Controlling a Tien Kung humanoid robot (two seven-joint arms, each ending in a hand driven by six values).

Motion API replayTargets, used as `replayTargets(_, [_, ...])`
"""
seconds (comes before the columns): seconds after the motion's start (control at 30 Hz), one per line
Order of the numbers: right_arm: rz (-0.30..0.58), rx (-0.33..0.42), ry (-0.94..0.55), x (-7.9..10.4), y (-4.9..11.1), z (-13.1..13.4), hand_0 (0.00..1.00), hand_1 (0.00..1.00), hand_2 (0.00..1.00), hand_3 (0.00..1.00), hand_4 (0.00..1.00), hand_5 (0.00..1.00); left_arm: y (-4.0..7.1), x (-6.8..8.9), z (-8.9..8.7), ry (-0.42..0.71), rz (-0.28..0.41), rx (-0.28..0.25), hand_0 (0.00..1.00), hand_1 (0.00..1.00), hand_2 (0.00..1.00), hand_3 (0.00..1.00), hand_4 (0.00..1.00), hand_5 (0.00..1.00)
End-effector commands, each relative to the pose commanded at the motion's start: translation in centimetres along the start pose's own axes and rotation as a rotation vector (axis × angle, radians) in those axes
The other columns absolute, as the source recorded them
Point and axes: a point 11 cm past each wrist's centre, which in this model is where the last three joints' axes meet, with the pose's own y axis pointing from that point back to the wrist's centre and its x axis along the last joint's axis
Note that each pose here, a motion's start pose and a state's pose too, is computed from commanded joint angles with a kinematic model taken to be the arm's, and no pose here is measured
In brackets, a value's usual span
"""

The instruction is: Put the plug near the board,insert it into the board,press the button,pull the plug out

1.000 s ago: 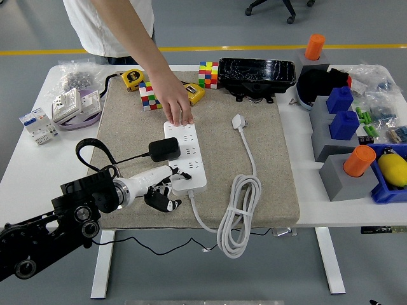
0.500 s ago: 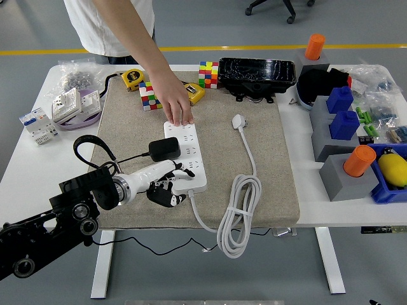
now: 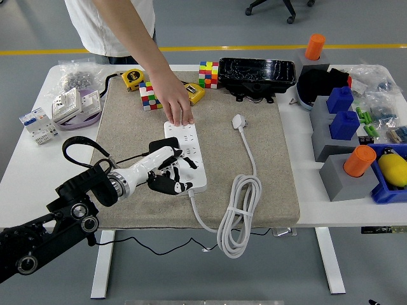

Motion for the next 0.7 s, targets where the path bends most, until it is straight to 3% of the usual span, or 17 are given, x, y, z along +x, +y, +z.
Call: replayTargets(0.7, [0.006, 0.0, 0.009, 0.35, 0.05, -0.1, 0.677, 0.687, 0.694, 0.596, 0.933, 0.528, 0.07, 0.26, -0.08, -0.012, -0.001, 0.014, 0.285, 0.304, 0.423, 0.585, 0.741, 0.219])
